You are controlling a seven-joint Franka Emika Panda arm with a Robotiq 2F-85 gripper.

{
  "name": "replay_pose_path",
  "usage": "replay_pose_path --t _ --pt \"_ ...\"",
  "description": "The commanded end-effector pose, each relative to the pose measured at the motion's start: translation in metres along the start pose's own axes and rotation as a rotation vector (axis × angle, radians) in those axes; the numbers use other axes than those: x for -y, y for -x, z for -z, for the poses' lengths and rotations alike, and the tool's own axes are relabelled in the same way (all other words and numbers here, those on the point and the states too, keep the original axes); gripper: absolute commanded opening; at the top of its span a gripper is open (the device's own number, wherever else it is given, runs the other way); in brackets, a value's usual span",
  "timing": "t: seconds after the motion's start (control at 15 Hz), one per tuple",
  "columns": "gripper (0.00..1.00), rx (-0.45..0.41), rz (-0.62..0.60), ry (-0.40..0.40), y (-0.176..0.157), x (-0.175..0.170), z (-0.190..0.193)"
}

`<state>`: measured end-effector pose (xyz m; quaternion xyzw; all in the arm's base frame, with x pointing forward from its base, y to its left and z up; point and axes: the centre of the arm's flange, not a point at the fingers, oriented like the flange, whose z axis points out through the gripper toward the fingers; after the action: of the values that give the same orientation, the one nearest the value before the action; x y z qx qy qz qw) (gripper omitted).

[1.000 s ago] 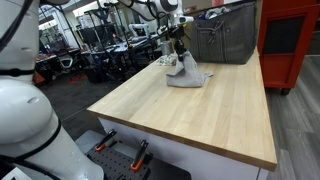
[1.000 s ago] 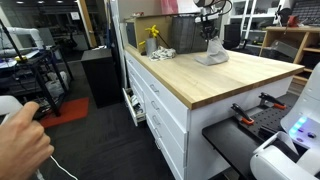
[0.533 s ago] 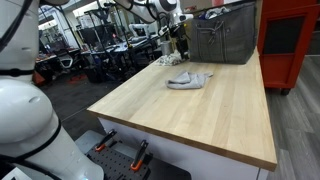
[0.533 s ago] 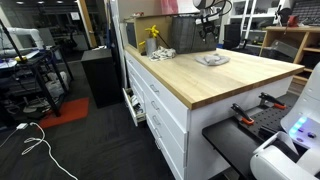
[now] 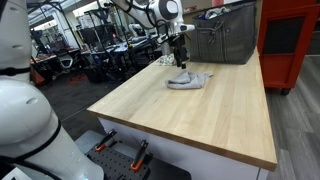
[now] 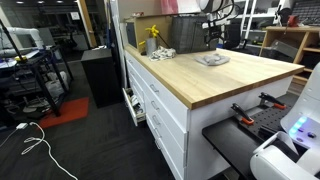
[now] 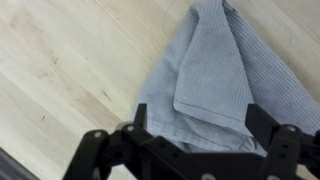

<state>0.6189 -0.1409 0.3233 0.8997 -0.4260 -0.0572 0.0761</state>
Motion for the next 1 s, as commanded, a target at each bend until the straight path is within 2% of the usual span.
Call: replay_pose_path --t 0.0,0.2,0.4,0.67,0.93 --pt "1.0 0.055 0.053 -0.112 0.017 -0.036 -0.01" --pt "1.0 0.103 0.098 -0.201 0.009 -0.041 -0.023" --pt "1.0 0.124 0.138 -0.258 0.002 -0.043 -0.036" --pt "1.0 0.133 0.176 -0.277 -0.004 -0.044 -0.051" --pt "1.0 0.167 0.166 -0.289 -0.008 -0.041 -0.066"
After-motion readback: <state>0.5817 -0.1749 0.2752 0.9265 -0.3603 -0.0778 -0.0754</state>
